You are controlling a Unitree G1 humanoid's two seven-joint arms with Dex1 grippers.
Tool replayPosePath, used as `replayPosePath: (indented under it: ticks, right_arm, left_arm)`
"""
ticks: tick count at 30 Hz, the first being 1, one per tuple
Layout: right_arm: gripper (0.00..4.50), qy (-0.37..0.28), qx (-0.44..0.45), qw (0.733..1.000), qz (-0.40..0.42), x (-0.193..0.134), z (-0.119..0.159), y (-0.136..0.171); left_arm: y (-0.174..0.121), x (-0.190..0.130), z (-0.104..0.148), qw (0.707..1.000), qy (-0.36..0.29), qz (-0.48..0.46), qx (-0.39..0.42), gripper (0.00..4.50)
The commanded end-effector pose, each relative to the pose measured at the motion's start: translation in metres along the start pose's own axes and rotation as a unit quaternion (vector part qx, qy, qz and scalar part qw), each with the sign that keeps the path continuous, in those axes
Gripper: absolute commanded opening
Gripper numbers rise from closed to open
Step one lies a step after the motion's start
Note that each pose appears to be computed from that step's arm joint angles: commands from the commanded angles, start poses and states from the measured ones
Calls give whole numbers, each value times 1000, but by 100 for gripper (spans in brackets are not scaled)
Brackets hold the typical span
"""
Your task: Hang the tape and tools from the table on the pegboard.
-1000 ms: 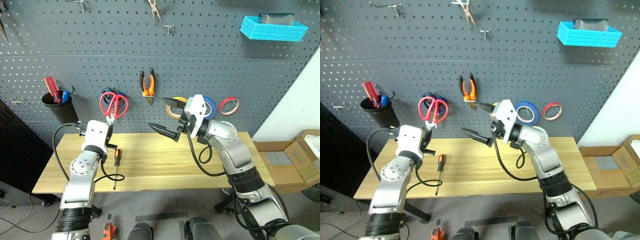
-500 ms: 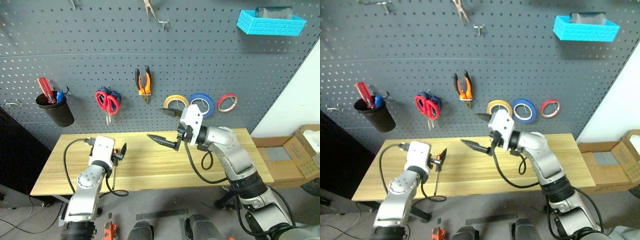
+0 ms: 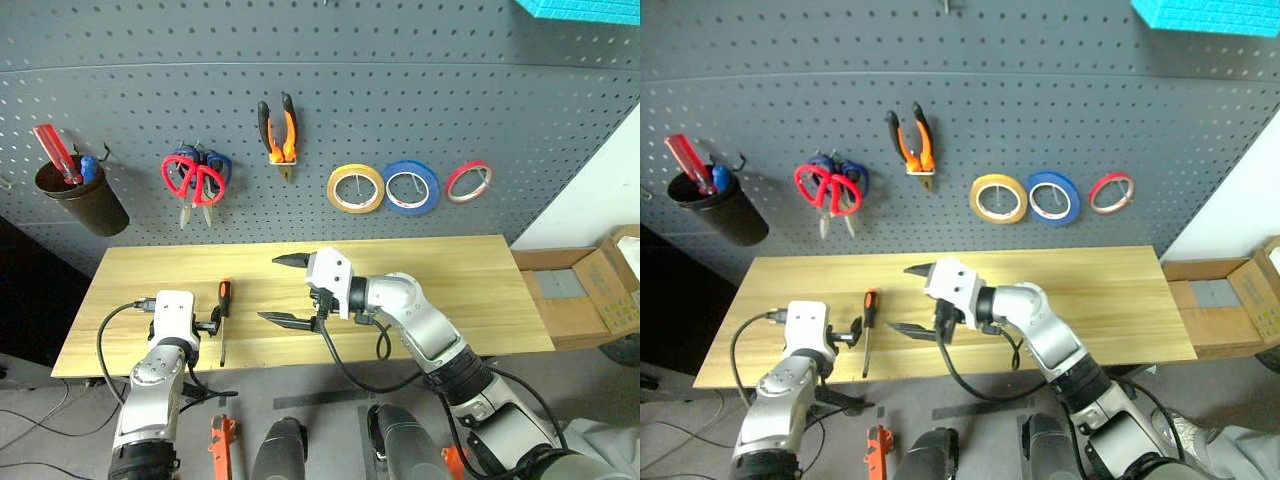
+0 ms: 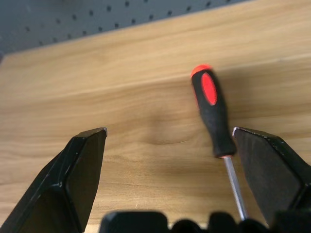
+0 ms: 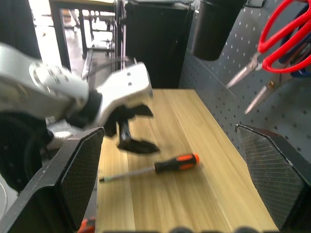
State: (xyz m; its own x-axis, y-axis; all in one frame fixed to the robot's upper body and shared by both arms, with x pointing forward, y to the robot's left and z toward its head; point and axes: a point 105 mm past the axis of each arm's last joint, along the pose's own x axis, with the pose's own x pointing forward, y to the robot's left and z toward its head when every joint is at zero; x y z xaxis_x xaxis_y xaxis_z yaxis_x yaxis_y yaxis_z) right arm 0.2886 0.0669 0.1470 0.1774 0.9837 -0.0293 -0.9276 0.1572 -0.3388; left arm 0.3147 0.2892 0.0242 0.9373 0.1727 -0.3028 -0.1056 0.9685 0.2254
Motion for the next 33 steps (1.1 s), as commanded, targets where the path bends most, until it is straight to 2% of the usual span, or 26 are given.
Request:
replayPosePath:
  ticks: [1,8,15,26,31,33]
  right_arm:
    - [450,-12,-22,1000,-7,2,13,-1]
    - [450,-9,-24,1000,-15,0,14,-3]
    - [450,-9,-22,1000,-19,-1,17,-6]
    - [450,-5,-16,1000,-13,-2,17,0]
    - [450,-4,-15,1000,-12,-3,16,1]
    - [450,-5,-17,1000,-14,-2,16,0]
  left_arm:
    - [-8,7,10,999,-21,-25,-11,447]
    - [-11,18,14,999,-22,-37,-28,447]
    - [-11,25,3,996,8,-45,-83,447]
    - [-31,43,14,993,10,-82,-83,447]
    - [-28,47,20,994,7,-75,-83,447]
    - [-25,47,19,994,8,-69,-85,412]
